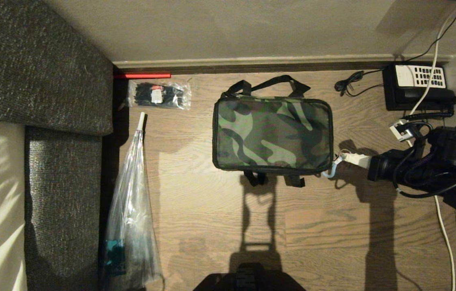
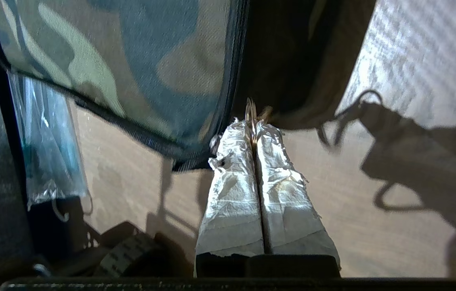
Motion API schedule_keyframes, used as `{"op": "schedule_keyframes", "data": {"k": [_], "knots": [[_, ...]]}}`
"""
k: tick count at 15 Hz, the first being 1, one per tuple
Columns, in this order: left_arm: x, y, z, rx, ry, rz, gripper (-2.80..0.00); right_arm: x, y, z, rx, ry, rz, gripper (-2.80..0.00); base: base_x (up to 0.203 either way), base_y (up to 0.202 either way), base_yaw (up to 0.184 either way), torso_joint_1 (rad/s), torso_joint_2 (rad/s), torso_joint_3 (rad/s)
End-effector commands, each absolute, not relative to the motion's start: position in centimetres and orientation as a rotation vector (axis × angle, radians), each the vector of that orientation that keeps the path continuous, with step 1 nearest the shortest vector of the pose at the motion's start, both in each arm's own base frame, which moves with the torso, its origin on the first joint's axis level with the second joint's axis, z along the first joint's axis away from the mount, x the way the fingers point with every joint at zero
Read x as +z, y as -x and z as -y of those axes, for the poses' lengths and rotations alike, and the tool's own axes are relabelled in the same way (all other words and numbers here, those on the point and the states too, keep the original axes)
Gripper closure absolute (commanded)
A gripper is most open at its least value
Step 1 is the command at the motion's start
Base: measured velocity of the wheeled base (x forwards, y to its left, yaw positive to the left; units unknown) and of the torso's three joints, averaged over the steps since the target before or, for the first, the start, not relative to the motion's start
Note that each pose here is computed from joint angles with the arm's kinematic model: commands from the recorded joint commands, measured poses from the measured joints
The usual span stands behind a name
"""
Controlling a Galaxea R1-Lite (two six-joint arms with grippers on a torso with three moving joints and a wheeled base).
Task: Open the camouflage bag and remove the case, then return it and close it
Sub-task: Open the top of the storage box
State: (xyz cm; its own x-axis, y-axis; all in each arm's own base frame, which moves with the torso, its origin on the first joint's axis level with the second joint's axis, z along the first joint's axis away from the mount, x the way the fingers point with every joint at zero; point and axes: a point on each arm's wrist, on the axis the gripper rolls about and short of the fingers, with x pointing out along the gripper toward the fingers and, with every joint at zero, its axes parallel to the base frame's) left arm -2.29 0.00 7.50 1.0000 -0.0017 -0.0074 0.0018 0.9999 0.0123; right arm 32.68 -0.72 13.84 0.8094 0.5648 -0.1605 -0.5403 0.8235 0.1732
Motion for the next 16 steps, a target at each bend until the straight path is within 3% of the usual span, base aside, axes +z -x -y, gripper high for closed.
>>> {"op": "schedule_keyframes", "data": {"k": [1, 16], "knots": [[7.5, 2.3, 0.0, -0.002, -0.012, -0.008, 0.00, 14.4, -33.4, 0.7, 0.598, -0.115, -0.186, 0.00, 0.000, 0.000, 0.000, 0.000, 0.00, 0.000], [7.5, 2.3, 0.0, -0.002, -0.012, -0.008, 0.00, 16.4, -36.6, 0.2, 0.621, -0.125, -0.114, 0.00, 0.000, 0.000, 0.000, 0.000, 0.00, 0.000]]}}
